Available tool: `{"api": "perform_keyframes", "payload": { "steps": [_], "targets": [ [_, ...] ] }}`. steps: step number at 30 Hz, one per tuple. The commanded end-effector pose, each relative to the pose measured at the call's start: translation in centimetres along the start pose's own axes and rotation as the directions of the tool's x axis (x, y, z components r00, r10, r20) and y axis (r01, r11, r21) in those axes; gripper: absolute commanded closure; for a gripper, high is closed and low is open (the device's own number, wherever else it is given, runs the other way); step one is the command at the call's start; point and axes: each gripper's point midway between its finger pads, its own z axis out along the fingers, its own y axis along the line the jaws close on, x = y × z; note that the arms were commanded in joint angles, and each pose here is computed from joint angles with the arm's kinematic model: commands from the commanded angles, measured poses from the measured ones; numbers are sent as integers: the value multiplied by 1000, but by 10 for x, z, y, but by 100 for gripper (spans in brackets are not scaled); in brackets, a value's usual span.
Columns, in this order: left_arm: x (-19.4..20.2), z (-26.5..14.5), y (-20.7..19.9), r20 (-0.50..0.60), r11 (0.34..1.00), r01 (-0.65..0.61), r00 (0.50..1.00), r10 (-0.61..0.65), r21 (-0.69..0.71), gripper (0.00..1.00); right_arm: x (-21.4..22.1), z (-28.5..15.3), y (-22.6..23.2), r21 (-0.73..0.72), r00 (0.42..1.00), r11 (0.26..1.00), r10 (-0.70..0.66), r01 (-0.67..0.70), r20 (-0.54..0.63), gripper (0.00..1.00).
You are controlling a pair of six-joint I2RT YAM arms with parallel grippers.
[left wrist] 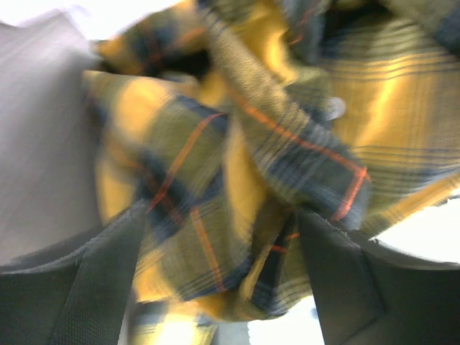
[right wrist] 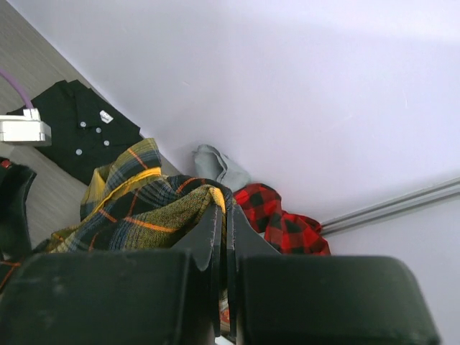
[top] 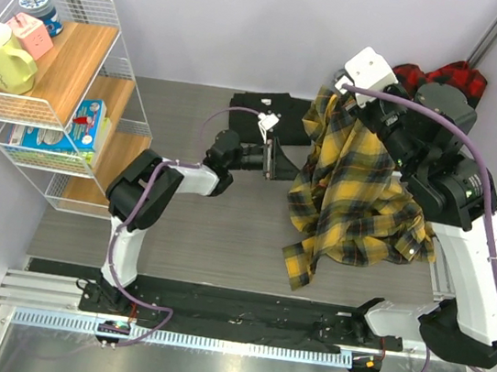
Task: Fold and stack the long sleeve shirts
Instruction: Flatten the shirt out
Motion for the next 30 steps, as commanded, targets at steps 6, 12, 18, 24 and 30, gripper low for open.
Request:
{"api": "perform_keyframes", "payload": {
  "steps": [6, 12, 18, 24, 30],
  "targets": [
    [-69, -37, -93, 161, 980, -81, 986, 52, 181, 89, -46, 14, -32, 120, 987, 992, 13, -32, 161, 99],
    [-141, -110, -130, 250, 976, -192, 955, 162, 99, 100, -79, 27, -48, 163, 962, 983, 35, -81, 270, 99],
    [-106, -128, -78, 147, 921, -207, 953, 267, -330, 21, -112, 25, -60, 156, 918, 978, 70, -141, 390, 99],
    [-71, -85, -49, 11, 866, -201, 973, 232, -458, 0, -120, 14, -57, 102, 891, 978, 118, -180, 439, 99],
    [-77, -97, 1, -36, 738, -207, 970, 241, -642, 19, -122, -4, -69, 128, 880, 969, 132, -211, 457, 99]
  ]
}}
